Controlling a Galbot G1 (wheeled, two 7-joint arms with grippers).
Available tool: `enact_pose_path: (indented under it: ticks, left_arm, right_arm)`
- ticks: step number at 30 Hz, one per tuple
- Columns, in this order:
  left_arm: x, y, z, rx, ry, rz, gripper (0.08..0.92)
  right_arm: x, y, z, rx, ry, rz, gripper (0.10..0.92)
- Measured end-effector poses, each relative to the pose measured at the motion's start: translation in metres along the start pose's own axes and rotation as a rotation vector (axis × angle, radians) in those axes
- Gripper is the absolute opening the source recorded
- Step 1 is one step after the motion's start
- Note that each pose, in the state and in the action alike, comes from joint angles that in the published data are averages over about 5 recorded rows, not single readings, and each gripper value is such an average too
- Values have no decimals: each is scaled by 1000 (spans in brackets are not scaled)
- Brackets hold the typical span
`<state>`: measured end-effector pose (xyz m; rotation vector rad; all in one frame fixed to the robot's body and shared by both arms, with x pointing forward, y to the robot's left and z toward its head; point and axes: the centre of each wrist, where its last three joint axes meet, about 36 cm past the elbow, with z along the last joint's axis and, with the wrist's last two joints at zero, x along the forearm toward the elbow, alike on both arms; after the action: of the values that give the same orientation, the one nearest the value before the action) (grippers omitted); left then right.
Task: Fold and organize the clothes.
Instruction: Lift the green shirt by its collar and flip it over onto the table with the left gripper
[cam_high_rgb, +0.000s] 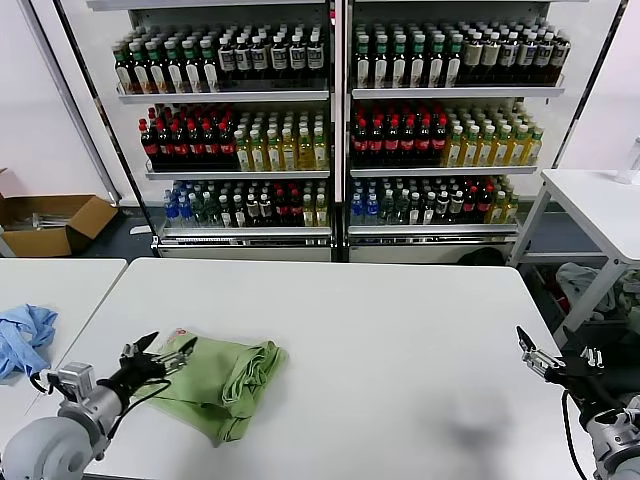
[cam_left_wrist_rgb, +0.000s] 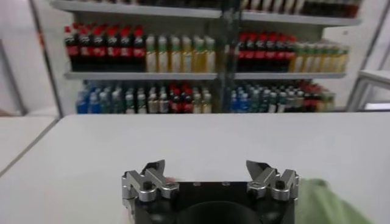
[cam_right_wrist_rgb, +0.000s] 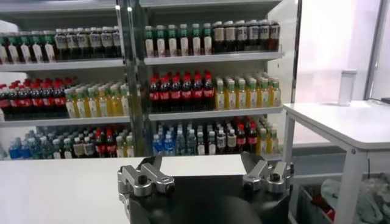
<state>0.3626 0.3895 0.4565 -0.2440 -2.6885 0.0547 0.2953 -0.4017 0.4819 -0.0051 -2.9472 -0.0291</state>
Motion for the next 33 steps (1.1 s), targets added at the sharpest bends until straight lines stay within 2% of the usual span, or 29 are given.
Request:
enact_pose_path:
  ticks: [9, 21, 25, 33]
  left_arm:
    - [-22, 27, 14, 52, 53, -58, 823]
    - [-33, 31, 36, 70, 112, -64, 814]
    - [-34, 33, 39, 74, 118, -63, 762]
    - [-34, 32, 44, 79, 130, -45, 514]
  right_arm:
    - [-3, 8, -2, 3, -3, -11, 823]
    - [-1, 9, -5, 5, -8, -16, 823]
    - [0, 8, -6, 5, -10, -14, 823]
    - [1, 7, -8, 7, -15, -12, 823]
